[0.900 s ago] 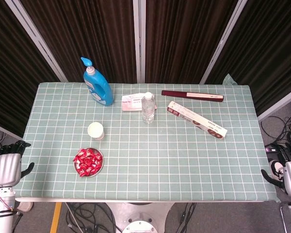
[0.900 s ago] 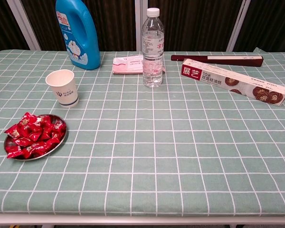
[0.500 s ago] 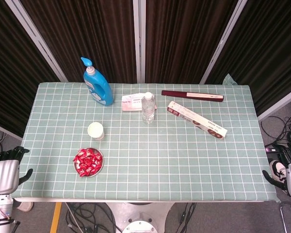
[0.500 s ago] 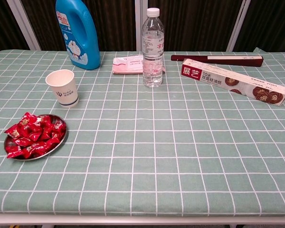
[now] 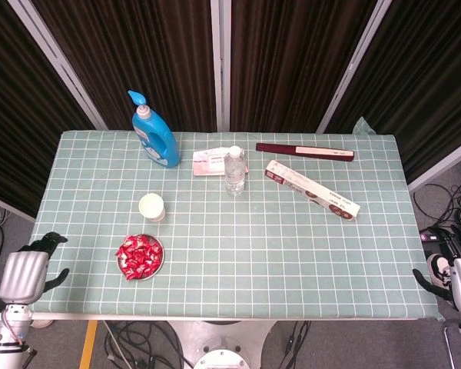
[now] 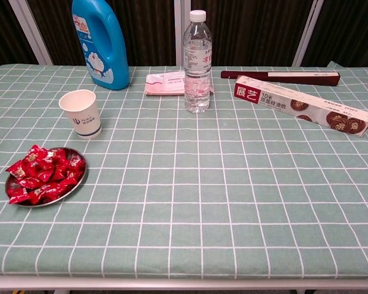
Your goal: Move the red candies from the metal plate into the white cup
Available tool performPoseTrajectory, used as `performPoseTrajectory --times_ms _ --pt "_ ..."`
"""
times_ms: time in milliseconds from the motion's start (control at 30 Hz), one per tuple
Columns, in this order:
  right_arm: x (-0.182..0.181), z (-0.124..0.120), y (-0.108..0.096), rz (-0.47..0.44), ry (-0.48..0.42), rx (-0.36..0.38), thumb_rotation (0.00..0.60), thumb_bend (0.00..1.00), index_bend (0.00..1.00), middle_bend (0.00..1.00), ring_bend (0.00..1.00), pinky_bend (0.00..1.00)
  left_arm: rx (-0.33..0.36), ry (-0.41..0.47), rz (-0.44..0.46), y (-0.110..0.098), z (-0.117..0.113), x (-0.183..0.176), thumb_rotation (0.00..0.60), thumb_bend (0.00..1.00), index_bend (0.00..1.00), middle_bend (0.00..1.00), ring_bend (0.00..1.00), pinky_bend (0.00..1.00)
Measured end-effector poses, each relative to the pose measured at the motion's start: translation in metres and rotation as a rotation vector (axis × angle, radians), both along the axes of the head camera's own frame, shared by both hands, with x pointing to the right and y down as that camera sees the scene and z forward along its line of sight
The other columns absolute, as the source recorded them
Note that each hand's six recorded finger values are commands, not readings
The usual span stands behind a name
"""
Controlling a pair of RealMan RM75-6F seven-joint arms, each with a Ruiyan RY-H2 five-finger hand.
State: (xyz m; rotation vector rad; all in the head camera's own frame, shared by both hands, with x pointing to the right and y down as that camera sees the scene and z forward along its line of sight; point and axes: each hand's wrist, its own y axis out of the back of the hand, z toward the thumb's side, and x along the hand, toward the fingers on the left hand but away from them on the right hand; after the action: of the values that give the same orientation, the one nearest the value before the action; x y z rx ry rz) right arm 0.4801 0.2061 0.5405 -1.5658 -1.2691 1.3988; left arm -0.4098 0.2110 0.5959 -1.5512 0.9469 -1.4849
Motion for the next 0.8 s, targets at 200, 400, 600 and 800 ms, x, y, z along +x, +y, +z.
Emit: performPoseTrajectory --times_ms 200,400,600,800 --pt "-0.001 -0.002 -0.002 -0.005 0.003 0.003 0.600 0.13 0.15 0.17 0.07 0.30 -0.054 0.053 0.164 -0.021 0.025 0.035 0.600 0.21 0.38 0.43 0.81 1.00" --pt "-0.001 -0.002 -0.002 -0.004 0.006 -0.002 0.600 0.13 0.15 0.17 0.07 0.30 -0.131 0.048 0.322 -0.032 0.056 0.074 0.600 0.21 0.37 0.41 0.81 1.00" --pt "0.001 -0.001 -0.002 0.004 0.010 -0.008 0.600 0.13 0.15 0.17 0.07 0.31 -0.222 0.025 0.426 -0.031 0.094 0.107 0.600 0.21 0.36 0.40 0.81 1.00" --pt "0.002 -0.002 -0.002 0.009 0.013 -0.010 0.600 0.13 0.15 0.17 0.07 0.31 -0.229 -0.056 0.450 -0.034 0.119 0.115 0.600 0.21 0.36 0.39 0.81 1.00"
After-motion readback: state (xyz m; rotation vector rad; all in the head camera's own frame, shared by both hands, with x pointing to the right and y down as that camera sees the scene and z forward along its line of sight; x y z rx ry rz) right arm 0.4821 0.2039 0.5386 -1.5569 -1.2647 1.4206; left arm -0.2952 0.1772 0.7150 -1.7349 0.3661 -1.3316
